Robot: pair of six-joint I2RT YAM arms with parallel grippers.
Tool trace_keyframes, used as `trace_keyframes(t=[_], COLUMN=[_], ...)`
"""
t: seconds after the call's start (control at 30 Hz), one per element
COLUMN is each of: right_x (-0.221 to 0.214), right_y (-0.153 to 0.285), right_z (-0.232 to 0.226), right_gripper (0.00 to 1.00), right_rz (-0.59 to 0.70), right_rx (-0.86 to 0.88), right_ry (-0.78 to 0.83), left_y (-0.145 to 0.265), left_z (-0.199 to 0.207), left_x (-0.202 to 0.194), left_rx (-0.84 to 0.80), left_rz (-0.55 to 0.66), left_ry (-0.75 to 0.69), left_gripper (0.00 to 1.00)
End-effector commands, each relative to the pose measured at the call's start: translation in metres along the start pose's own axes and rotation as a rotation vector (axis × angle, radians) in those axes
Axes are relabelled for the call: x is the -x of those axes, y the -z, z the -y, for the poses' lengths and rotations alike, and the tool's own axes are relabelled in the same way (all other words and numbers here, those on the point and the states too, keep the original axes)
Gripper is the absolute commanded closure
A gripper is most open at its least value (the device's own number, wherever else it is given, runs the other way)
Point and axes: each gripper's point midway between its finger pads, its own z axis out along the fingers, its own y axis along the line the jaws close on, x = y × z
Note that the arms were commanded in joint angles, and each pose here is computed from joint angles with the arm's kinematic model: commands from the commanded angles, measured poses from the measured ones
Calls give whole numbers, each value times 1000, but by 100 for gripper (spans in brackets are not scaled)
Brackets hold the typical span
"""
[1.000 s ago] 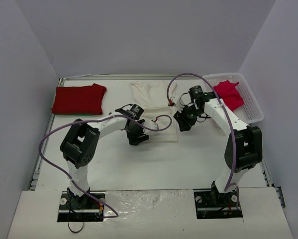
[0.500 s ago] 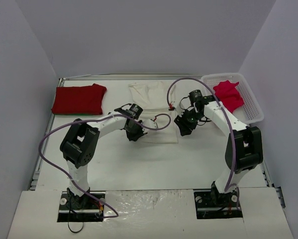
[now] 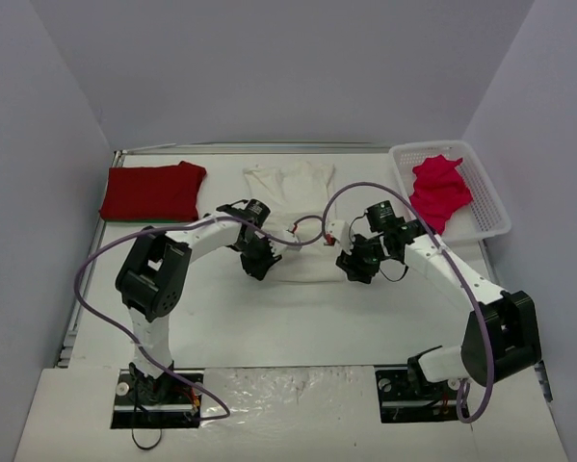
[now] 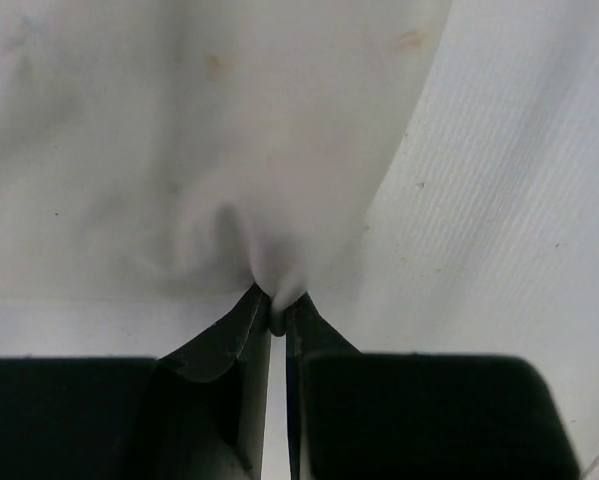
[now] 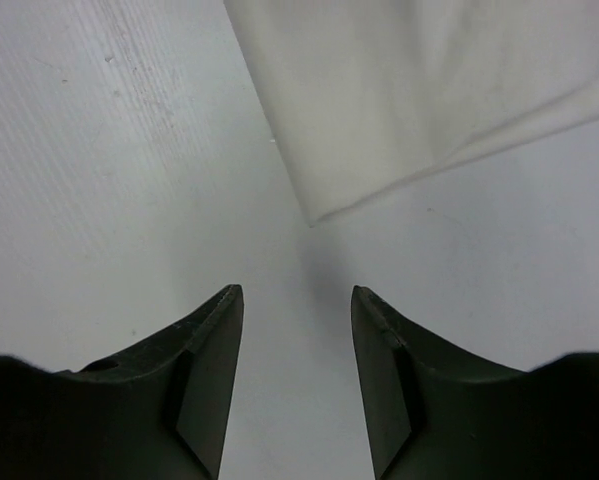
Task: Fold and stack the t-shirts
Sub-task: Grab one side of the 2/3 rectangular tshirt with both arms
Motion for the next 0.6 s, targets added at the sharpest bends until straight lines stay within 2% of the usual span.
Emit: trace_keyframes(t=[0.0,0.23,0.57], right_x=[-2,-6,5], right_y=[-16,-43,-69], right_z=[-4,-19,-18], right_gripper=[57,60,60], right_rz=[-55,-109,-71], right_rx=[-1,97,186], right_ry=[88,142,135], left_y=[5,6,6], left_z=[11,13,17], left_x=[1,5,7], left_rx=[-62,-83,-136], left_rz=[-8,18,35], left_ry=[38,64,91], left_gripper=[98,98,98])
